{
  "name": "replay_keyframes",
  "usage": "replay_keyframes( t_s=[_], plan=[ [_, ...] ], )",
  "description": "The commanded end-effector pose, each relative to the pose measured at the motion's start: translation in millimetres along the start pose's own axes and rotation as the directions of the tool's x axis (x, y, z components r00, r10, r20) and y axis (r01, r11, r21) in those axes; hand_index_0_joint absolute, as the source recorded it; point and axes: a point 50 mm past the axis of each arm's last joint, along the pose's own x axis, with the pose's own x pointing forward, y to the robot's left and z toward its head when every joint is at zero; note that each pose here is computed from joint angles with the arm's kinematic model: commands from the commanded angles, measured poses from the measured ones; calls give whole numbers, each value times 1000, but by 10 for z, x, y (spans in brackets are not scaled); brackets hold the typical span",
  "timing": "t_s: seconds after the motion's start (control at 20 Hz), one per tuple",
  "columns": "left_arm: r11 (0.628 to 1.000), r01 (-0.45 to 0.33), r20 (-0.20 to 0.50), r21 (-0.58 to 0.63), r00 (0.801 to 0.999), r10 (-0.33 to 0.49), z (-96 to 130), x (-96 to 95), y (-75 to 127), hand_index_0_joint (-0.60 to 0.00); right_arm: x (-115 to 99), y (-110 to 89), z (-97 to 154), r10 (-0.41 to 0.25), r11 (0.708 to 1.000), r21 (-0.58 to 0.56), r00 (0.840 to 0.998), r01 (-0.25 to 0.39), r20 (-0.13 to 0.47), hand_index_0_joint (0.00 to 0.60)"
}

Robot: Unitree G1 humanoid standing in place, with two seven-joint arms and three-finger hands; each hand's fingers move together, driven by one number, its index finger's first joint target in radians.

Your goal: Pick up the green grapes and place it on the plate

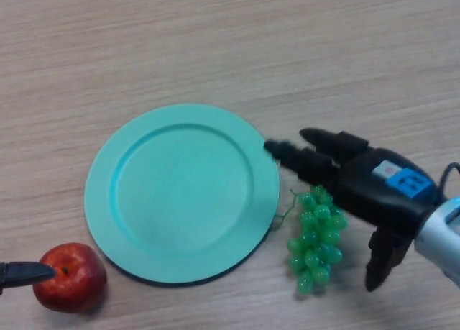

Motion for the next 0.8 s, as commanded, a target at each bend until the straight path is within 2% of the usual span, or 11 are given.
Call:
replay_keyframes(
  t_s=[0.05,0.2,0.25,0.3,0.35,0.4,0.45,0.5,0.7,0.8],
  plan=[
    [994,-54,259,96,965,27,405,-23,130,0,4,-263,53,-176,981,-73,982,181,72,0],
    [994,-55,263,91,964,29,398,-12,115,0,76,-121,67,-134,989,-55,988,138,71,0],
    [994,-55,263,90,964,30,399,-12,116,0,79,-116,65,-132,989,-55,989,136,71,49],
    [994,-56,264,89,964,30,400,-12,119,0,88,-105,54,-128,990,-57,989,132,69,199],
    [995,-56,265,87,964,31,400,-13,123,0,100,-96,40,-125,990,-60,990,129,68,299],
    [995,-58,265,85,964,34,399,-11,134,0,131,-72,1,-116,990,-78,991,121,65,449],
    [995,-63,266,83,963,39,397,-5,140,0,154,-43,-40,-106,989,-101,992,112,66,549],
    [994,-68,267,84,963,43,394,6,142,0,163,-1,-75,-97,989,-109,993,104,66,600],
    [994,-73,269,85,962,47,405,32,149,0,187,142,-105,-34,991,-128,997,43,72,600],
    [994,-74,271,86,961,48,393,32,145,0,167,99,-117,-31,989,-143,997,40,71,600]
  ],
)
